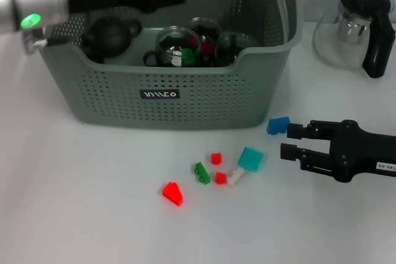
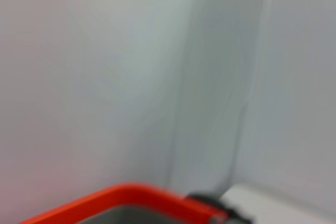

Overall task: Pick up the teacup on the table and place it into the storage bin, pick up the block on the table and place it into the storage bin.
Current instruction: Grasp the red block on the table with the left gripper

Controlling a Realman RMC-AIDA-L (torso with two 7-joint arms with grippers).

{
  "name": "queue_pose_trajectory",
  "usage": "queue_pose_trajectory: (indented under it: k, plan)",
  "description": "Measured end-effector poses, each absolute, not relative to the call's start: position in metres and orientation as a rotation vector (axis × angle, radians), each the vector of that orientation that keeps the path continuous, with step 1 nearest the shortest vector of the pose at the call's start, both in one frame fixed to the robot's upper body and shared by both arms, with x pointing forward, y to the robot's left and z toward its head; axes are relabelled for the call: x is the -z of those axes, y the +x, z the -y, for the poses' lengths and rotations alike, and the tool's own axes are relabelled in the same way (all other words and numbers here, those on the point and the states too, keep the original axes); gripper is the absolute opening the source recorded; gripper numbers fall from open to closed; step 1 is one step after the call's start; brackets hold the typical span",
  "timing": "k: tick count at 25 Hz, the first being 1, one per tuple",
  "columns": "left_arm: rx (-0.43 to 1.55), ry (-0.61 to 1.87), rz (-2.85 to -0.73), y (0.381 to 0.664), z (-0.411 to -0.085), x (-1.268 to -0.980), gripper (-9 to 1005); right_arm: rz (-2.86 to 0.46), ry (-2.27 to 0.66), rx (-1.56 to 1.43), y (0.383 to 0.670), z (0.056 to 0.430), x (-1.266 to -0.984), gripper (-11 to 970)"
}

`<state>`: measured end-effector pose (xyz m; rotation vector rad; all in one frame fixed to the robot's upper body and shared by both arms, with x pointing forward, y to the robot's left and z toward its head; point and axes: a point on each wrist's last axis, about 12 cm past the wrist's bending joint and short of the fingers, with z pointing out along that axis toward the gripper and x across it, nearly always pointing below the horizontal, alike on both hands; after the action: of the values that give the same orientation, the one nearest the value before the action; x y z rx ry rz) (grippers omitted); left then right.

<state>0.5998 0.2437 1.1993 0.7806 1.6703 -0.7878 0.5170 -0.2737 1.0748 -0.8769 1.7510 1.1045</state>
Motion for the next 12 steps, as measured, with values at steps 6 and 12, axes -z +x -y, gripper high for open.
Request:
queue_pose_trajectory:
  k: [6, 12]
  plan:
    - [0.967, 0.765, -1.540, 0.540, -0.291, -1.157, 616, -1.745, -0.857, -1.104, 0.517, 0.274, -1.075, 533]
    - [0.953, 0.813, -1.521, 0.486, -0.306, -1.099, 617, -1.709, -0.878, -1.121, 0.516, 0.270, -1.077, 533]
